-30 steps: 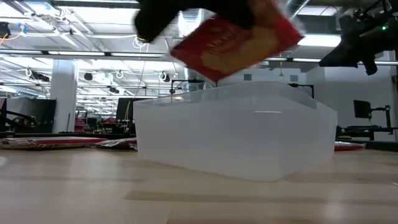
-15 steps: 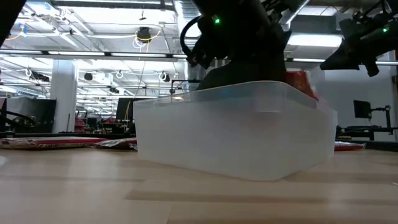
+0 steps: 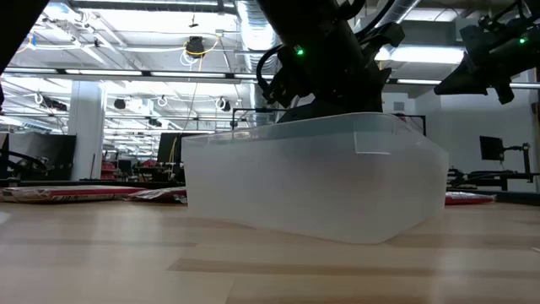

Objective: Sort popcorn bags into baskets
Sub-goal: Put the red popcorn bag into the transparent bin

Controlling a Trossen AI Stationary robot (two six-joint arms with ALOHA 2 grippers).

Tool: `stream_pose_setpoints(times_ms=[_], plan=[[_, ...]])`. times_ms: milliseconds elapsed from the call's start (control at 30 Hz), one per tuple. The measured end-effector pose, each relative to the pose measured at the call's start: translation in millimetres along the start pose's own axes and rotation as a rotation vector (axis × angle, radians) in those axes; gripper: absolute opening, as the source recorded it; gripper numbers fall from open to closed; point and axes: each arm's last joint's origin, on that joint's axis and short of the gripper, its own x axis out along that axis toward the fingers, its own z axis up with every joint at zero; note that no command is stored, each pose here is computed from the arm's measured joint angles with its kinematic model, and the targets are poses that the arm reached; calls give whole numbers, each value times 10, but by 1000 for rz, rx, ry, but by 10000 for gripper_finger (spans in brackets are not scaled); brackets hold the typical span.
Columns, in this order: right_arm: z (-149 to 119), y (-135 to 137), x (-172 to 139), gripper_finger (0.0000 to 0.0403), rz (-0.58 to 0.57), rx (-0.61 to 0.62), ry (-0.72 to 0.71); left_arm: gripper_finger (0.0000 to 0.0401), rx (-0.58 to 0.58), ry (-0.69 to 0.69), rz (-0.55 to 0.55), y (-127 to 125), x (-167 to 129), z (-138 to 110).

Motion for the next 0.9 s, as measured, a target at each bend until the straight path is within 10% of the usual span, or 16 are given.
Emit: stream_pose_setpoints(times_ms=[567, 900], plan=[[6, 3, 0, 46, 3, 4, -5, 201, 45, 50, 26, -50, -35, 8], [6, 3, 0, 46, 4, 4, -5, 232, 61, 122, 47, -210, -181, 40]])
